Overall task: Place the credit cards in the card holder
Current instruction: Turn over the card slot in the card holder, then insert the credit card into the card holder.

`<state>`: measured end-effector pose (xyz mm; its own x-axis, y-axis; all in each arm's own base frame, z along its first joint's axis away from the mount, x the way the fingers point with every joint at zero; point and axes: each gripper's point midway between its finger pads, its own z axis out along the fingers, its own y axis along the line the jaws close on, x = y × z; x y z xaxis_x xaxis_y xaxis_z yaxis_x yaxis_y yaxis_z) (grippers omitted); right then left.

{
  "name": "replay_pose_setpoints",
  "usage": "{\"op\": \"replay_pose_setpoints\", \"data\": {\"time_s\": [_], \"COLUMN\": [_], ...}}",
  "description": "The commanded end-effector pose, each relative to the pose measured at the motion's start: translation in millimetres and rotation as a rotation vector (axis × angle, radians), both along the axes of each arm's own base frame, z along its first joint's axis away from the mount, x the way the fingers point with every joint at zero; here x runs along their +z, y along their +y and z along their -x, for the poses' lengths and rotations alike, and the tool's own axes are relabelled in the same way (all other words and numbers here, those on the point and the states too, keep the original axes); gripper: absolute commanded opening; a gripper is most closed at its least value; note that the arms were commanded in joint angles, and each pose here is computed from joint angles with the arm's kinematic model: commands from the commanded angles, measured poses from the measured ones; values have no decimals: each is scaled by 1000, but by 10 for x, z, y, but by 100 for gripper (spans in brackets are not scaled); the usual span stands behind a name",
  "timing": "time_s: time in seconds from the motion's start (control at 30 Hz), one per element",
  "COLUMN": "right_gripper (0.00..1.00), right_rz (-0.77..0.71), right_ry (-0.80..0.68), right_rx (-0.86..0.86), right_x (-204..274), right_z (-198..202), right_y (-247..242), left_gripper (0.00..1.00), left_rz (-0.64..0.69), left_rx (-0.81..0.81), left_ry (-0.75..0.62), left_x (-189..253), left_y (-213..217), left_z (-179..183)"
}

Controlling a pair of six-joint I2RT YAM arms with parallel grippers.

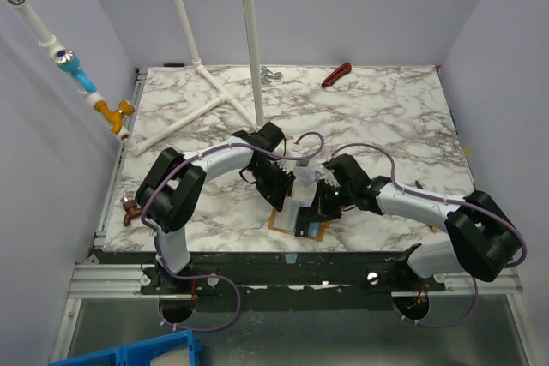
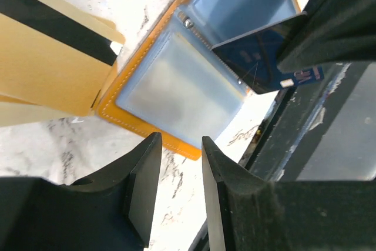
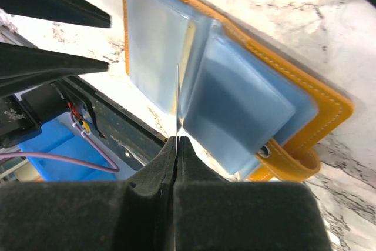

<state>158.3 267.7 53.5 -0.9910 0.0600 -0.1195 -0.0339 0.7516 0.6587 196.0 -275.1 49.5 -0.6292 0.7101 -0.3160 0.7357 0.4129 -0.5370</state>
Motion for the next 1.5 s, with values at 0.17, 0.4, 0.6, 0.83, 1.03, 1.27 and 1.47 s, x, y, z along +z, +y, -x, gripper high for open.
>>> {"op": "replay_pose_setpoints", "data": {"time_s": [0.17,0.4,0.6,0.83,1.03,1.27,1.47], "right_gripper": [1,1,1,1,1,1,1], "right_rz": [-53,-103,-148,-208,-248,-236,-186], "right_ry": [-8,-33,-61,-88,-95,-86,-114], "right_rx": [-29,-70,-97,-121,-124,-127,-113], "right_x": [-132,-100,-34,16,38,-33,-99], "right_z": [-31,-135,-176,-235,-243,-234,-247], "right_y": [-10,-47,-99,-79,-45,-56,-115], "left_gripper": [32,32,30,28,27,26,25], "left_rz": [-16,-94,-135,-163,-176,-178,-178], "left_rx": [-282,-378,-405,-427,-432,-432,-432], "left_ry": [-259,-358,-378,-375,-367,-364,-363], "left_x": [28,-195,-308,-392,-432,-441,-441], "left_y": [249,286,257,306,360,372,365], "left_z": [-51,-52,-31,49,113,158,173]}}
